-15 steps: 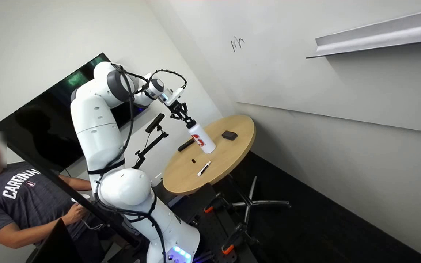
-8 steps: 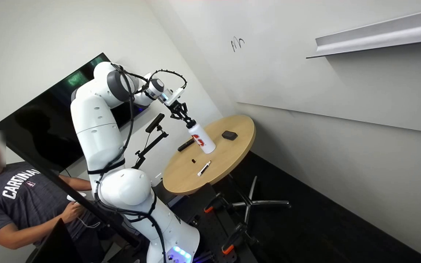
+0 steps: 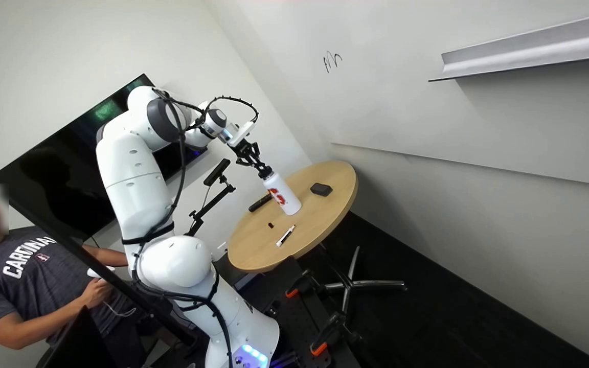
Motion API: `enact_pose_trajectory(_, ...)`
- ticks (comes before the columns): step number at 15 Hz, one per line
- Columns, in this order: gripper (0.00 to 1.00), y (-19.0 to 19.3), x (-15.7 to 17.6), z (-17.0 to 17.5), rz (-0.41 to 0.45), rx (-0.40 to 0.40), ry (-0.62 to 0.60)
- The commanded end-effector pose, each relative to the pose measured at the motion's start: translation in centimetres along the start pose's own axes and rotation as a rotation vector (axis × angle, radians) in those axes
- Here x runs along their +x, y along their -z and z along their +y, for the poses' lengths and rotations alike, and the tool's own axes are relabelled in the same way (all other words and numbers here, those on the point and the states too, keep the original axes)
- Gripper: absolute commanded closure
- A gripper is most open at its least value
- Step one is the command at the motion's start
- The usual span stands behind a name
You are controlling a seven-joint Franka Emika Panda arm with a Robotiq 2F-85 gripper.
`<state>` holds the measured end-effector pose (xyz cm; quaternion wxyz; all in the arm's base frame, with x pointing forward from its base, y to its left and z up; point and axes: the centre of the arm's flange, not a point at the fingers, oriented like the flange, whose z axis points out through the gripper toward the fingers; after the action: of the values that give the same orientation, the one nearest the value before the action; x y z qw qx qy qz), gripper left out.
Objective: Take the lid on the bottle and put it on the table
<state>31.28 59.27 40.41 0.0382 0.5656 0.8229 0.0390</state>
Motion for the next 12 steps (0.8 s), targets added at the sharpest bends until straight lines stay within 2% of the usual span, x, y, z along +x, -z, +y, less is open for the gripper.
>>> enact_pose_trajectory(1,0.94,2.3,-0.4,-0.5,-0.036,-0.004,0.036)
enact_pose_trajectory(5,0.94,4.6,-2.1,-2.0,-0.067,-0.035,0.018)
enact_pose_trajectory(9,0.94,6.1,-6.6,-3.1,-0.061,-0.109,-0.091)
enact_pose_trajectory(12,0.94,5.4,-10.3,-3.6,-0.087,-0.138,-0.158)
